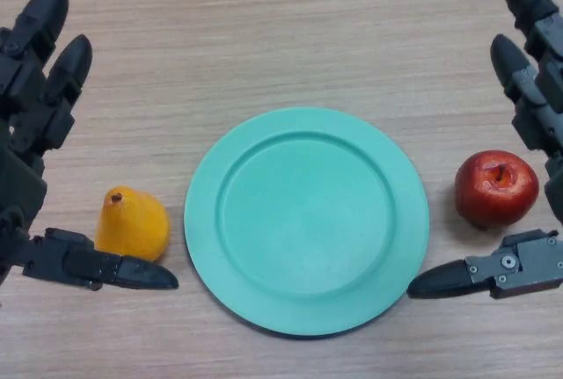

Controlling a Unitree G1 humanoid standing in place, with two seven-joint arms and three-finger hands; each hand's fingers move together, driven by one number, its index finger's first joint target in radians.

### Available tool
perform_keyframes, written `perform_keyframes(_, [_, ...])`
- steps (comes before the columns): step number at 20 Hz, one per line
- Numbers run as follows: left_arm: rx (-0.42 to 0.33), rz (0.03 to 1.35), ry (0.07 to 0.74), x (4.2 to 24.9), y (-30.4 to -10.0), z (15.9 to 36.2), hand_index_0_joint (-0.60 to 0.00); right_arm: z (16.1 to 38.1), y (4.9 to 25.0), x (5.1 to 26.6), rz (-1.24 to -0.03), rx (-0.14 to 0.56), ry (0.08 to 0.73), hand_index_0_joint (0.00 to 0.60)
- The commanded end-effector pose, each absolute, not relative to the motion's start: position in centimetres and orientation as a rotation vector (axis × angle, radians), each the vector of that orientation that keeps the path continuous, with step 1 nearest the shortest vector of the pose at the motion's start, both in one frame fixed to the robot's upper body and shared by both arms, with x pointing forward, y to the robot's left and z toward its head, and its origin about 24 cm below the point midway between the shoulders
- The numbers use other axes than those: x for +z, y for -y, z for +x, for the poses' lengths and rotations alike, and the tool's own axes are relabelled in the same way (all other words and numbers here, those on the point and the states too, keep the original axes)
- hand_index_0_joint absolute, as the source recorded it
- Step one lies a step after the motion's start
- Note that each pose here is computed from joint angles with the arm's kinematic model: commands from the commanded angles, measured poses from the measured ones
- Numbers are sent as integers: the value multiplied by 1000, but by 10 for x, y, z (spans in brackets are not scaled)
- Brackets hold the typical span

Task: Pick up the red apple and place it on the plate

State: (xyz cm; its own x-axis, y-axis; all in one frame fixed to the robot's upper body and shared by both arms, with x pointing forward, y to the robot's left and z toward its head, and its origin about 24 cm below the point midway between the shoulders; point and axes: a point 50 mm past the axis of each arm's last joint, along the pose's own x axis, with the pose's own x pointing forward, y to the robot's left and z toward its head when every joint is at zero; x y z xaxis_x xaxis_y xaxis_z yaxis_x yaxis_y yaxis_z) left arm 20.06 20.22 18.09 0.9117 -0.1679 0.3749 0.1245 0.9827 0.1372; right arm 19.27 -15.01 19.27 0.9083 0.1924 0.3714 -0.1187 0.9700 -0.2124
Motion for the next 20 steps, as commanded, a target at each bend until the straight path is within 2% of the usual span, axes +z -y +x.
perform_keyframes(1, [-115, 199, 604, 206, -209, 188, 0, 182, 152, 215, -201, 151, 595, 0])
perform_keyframes(6, [-112, 210, 609, 206, -208, 188, 0, 186, 159, 212, -199, 132, 588, 0])
perform_keyframes(10, [-114, 218, 608, 202, -206, 189, 0, 208, 173, 202, -239, 97, 604, 0])
perform_keyframes(13, [-108, 235, 605, 202, -205, 188, 0, 232, 192, 189, -309, 47, 621, 0])
perform_keyframes(15, [-110, 240, 609, 204, -205, 186, 0, 247, 207, 180, -305, 42, 590, 0])
perform_keyframes(20, [-91, 249, 620, 205, -207, 182, 0, 278, 233, 148, -420, 20, 489, 0])
